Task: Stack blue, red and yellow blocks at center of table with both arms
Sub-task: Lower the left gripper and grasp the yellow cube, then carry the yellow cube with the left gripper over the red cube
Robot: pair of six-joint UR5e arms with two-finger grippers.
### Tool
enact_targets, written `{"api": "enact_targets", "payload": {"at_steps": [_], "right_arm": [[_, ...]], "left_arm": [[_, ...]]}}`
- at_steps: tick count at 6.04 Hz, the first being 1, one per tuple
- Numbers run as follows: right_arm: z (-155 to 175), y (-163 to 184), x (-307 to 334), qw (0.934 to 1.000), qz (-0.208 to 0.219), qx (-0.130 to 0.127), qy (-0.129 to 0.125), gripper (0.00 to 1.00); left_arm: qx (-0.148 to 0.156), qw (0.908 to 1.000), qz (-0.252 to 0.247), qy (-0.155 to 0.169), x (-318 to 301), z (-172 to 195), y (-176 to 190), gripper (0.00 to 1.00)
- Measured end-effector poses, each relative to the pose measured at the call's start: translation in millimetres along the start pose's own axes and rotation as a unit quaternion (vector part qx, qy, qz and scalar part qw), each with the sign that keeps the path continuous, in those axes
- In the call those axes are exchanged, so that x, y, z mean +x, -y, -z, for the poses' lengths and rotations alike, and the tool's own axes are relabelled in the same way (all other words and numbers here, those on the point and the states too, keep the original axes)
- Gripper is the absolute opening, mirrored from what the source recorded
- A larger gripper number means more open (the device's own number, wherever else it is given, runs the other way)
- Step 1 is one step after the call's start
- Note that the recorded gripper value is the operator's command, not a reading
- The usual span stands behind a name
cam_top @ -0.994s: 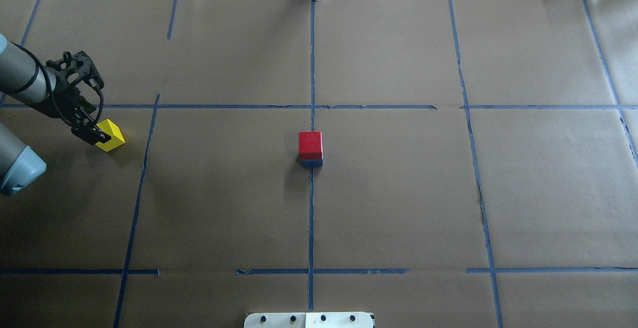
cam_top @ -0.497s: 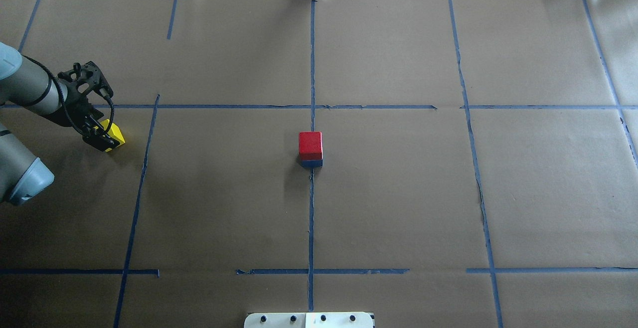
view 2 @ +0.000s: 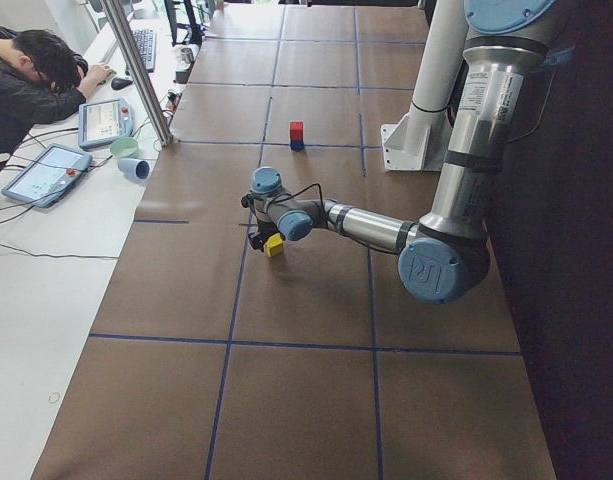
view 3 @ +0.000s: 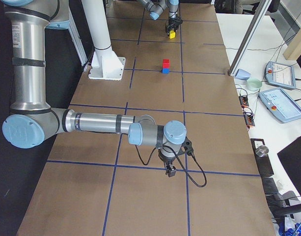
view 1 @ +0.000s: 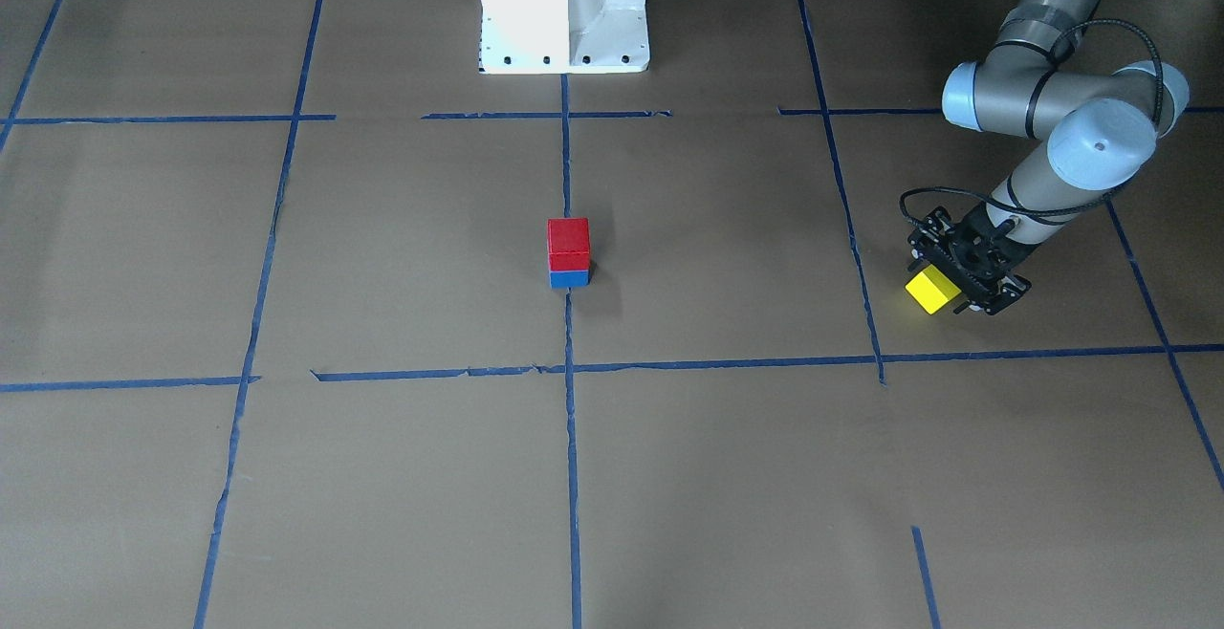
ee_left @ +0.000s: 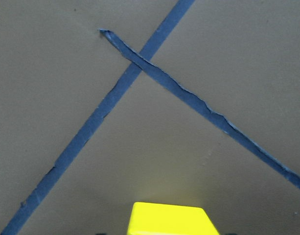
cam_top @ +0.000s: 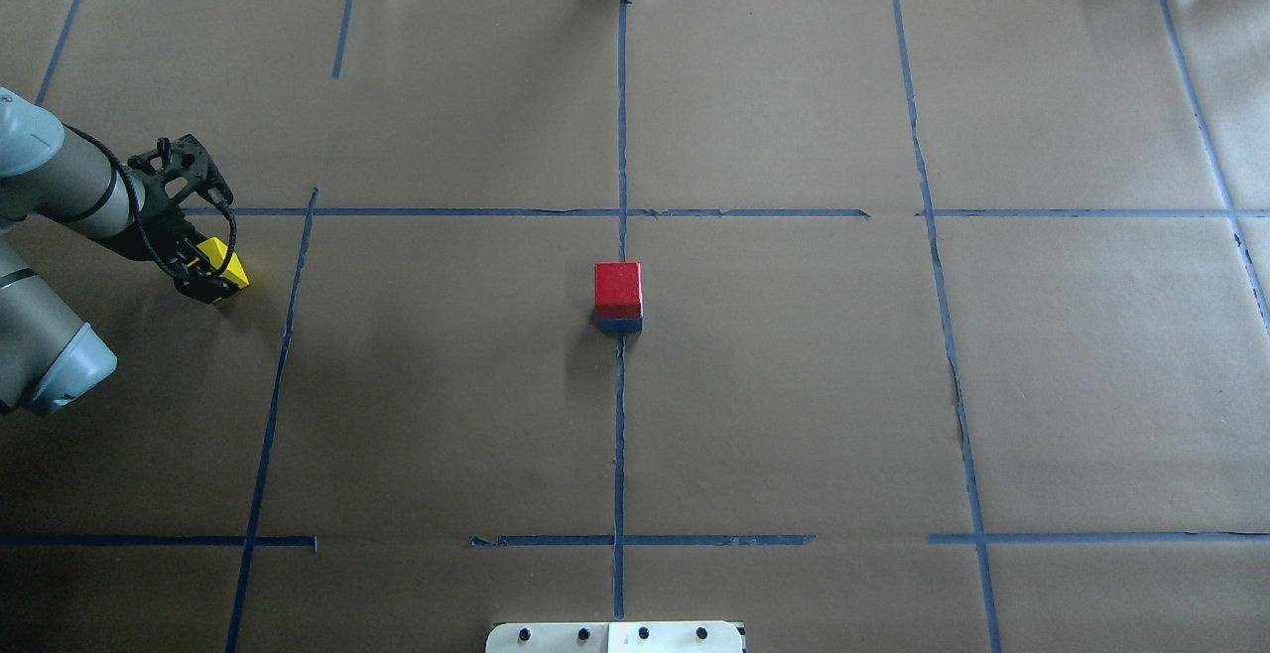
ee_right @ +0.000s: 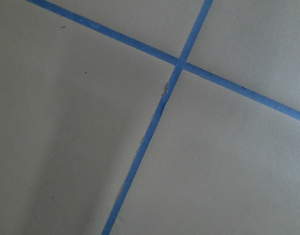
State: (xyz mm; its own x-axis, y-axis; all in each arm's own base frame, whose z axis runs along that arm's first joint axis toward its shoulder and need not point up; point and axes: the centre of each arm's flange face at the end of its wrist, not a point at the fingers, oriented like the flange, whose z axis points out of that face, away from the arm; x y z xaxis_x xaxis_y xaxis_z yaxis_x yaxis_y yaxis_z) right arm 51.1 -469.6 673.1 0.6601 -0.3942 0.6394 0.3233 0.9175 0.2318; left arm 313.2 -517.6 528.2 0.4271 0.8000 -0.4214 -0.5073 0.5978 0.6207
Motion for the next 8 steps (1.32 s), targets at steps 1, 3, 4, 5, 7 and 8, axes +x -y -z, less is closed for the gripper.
{"api": "enact_targets", "payload": {"at_steps": [1, 3, 4, 5, 7, 8], "right_arm": [[-0.1, -0.1, 0.1, 1.0000, 0.000, 0.000, 0.000, 1.00], [0.2, 0.5, 0.0, 1.0000, 0.000, 0.000, 0.000, 1.00], [0.4, 0.7, -0.1, 1.0000, 0.000, 0.000, 0.000, 1.00], [0.9, 1.1, -0.6, 1.0000, 0.000, 0.001, 0.000, 1.00], [1.4, 1.4, -1.0, 1.0000, 0.000, 0.002, 0.000, 1.00], [1.4, 1.4, -1.0, 1.0000, 0.000, 0.002, 0.000, 1.00]], "left_arm": [[0.003, 1.0000, -0.001, -0.001, 2.6, 3.5, 4.1, 0.07], [0.023, 0.9987, 0.045, -0.002, 16.4, 25.2, 19.9, 0.10], [0.033, 0.9940, 0.104, -0.003, 27.4, 42.8, 34.2, 0.07], [0.036, 0.9847, 0.170, -0.002, 40.4, 63.8, 61.8, 0.05], [0.010, 0.9629, 0.269, 0.022, 107.6, 113.4, 144.6, 0.02], [-0.010, 0.9516, 0.305, 0.032, 159.6, 126.9, 179.4, 0.02]]}}
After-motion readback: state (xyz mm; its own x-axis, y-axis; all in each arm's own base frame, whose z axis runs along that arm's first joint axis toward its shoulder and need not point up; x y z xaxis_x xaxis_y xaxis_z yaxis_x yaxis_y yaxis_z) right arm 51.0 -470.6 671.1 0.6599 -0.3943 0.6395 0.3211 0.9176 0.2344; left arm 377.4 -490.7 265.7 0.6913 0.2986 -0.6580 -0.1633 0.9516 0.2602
